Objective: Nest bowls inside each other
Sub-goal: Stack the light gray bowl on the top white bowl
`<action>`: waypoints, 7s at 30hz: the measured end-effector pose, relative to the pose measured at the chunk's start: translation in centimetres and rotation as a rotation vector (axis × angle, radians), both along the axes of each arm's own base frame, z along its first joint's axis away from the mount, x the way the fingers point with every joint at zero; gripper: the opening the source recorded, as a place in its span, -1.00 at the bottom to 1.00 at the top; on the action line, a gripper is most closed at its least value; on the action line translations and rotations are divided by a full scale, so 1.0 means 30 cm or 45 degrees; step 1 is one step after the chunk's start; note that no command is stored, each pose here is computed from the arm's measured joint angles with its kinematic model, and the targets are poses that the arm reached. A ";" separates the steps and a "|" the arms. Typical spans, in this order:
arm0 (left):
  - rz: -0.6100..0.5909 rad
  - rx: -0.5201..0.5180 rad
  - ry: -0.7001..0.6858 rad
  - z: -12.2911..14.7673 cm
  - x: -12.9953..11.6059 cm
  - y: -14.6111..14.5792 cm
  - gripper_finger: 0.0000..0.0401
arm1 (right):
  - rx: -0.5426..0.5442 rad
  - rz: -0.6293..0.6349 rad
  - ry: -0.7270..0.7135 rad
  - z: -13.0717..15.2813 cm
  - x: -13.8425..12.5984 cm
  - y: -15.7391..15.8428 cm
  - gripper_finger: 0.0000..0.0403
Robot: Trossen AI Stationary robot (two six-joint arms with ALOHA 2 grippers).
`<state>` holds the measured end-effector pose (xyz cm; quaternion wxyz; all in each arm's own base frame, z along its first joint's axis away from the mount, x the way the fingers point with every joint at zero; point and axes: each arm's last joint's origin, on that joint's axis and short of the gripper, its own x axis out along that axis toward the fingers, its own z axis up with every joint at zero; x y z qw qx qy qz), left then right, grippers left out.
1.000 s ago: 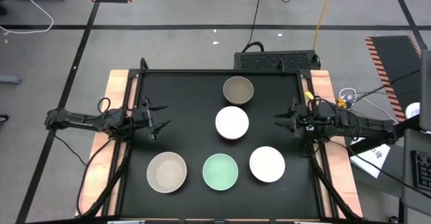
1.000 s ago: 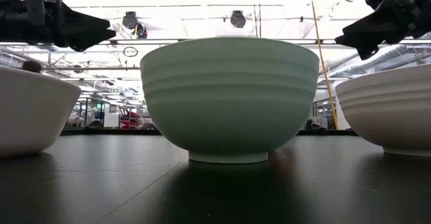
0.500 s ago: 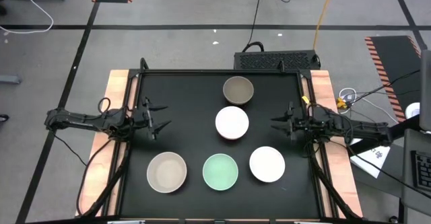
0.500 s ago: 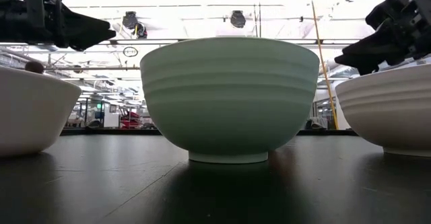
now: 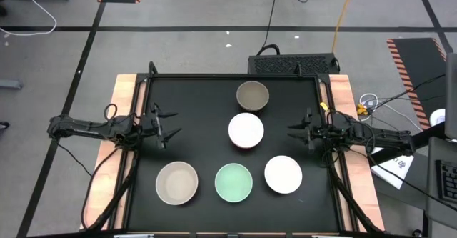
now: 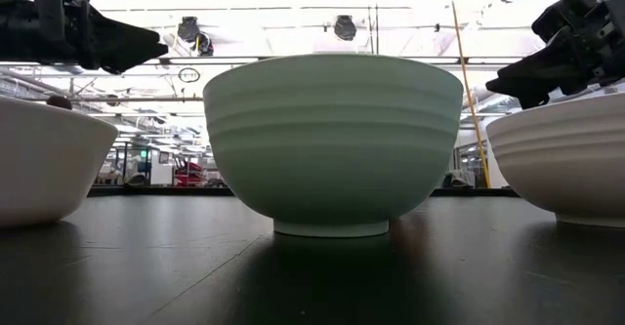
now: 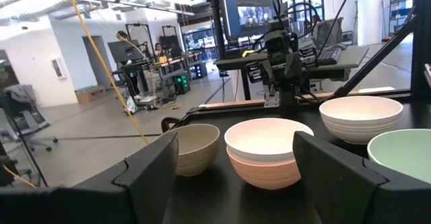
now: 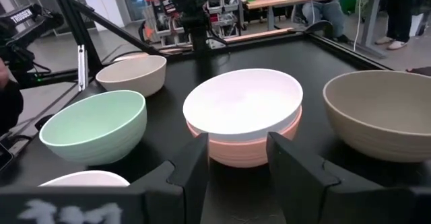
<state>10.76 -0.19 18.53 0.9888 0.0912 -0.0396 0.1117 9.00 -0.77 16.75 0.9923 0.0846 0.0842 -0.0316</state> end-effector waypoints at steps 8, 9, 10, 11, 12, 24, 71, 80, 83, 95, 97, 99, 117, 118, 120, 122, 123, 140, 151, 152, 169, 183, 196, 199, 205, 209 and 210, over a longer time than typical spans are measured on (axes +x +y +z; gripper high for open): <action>-0.016 -0.075 0.022 -0.010 0.001 -0.001 0.46 | 0.008 0.000 0.022 -0.004 -0.001 0.000 -0.29; -0.018 -0.087 0.019 -0.010 0.001 -0.001 0.46 | 0.012 -0.001 0.021 -0.005 -0.001 0.000 -0.29; -0.019 -0.095 0.017 -0.010 0.001 -0.001 0.45 | 0.017 -0.001 0.018 -0.008 0.000 0.000 -0.29; -0.019 -0.099 0.015 -0.009 0.001 -0.001 0.45 | 0.018 -0.001 0.019 -0.012 0.001 0.000 -0.29; -0.018 -0.100 0.011 -0.008 0.001 -0.001 0.46 | 0.019 -0.001 0.025 -0.017 0.002 0.000 -0.29; 0.165 -0.061 -0.036 0.006 -0.004 0.014 0.45 | -0.013 0.003 -0.036 -0.027 0.013 -0.001 -0.29; -0.521 -1.013 0.846 0.015 -0.006 -0.105 0.45 | 0.047 0.064 -0.017 -0.035 0.013 0.004 -0.29; -0.384 -1.113 1.134 0.014 0.071 -0.165 0.45 | 0.054 0.064 -0.010 -0.037 0.013 0.004 -0.29; -0.350 -1.103 1.237 0.014 0.099 -0.189 0.45 | 0.056 0.064 0.009 -0.041 0.012 0.004 -0.29; -0.268 -1.049 1.447 -0.003 0.175 -0.246 0.45 | 0.059 0.063 0.024 -0.046 0.011 0.004 -0.29; -0.255 -1.038 1.456 -0.007 0.177 -0.246 0.45 | 0.063 0.062 0.026 -0.046 0.011 0.004 -0.29; -0.242 -1.026 1.456 -0.010 0.179 -0.245 0.45 | 0.064 0.062 0.027 -0.046 0.011 0.004 -0.29; -0.253 -0.951 1.456 -0.012 0.178 -0.243 -0.44 | 0.069 0.062 0.033 -0.048 0.011 0.004 -0.29; -0.257 -0.944 1.456 -0.012 0.178 -0.243 -0.49 | 0.069 0.062 0.033 -0.048 0.011 0.004 -0.29; -0.266 -0.930 1.458 -0.012 0.178 -0.243 -0.60 | 0.069 0.062 0.033 -0.048 0.011 0.004 -0.29; -0.272 -0.918 1.463 -0.012 0.177 -0.243 -0.73 | 0.069 0.062 0.033 -0.048 0.011 0.004 -0.29; -0.269 -0.911 1.472 -0.013 0.175 -0.242 -0.81 | 0.069 0.062 0.033 -0.048 0.011 0.004 -0.29; -0.634 -0.619 1.044 0.057 0.255 -0.268 -0.98 | 0.074 0.062 0.032 -0.050 0.011 0.004 -0.29; -0.610 -0.455 0.735 0.113 0.322 -0.182 -0.98 | 0.068 0.063 0.019 -0.053 0.014 0.004 -0.29; -0.613 -0.427 0.713 0.117 0.327 -0.172 -0.98 | 0.068 0.063 0.018 -0.053 0.014 0.004 -0.29; -0.425 -0.292 0.366 0.324 0.434 0.189 -0.98 | 0.057 0.065 0.017 -0.052 0.014 0.004 -0.29; -0.462 -0.397 0.724 0.451 0.771 0.447 -0.98 | 0.045 0.067 0.030 -0.055 0.015 0.004 -0.29; -0.439 -0.506 1.115 0.431 0.987 0.523 -0.98 | 0.035 0.068 0.031 -0.055 0.016 0.004 -0.29; -0.448 -0.505 1.125 0.423 0.999 0.517 -0.98 | 0.036 0.068 0.032 -0.055 0.016 0.004 -0.29; -0.456 -0.514 1.180 0.409 0.996 0.506 -0.98 | 0.034 0.068 0.032 -0.055 0.016 0.004 -0.29; -0.441 -0.534 1.189 0.407 0.994 0.506 -0.98 | 0.031 0.069 0.032 -0.055 0.016 0.004 -0.29; -0.435 -0.537 1.195 0.406 0.993 0.506 -0.98 | 0.031 0.069 0.032 -0.055 0.016 0.004 -0.29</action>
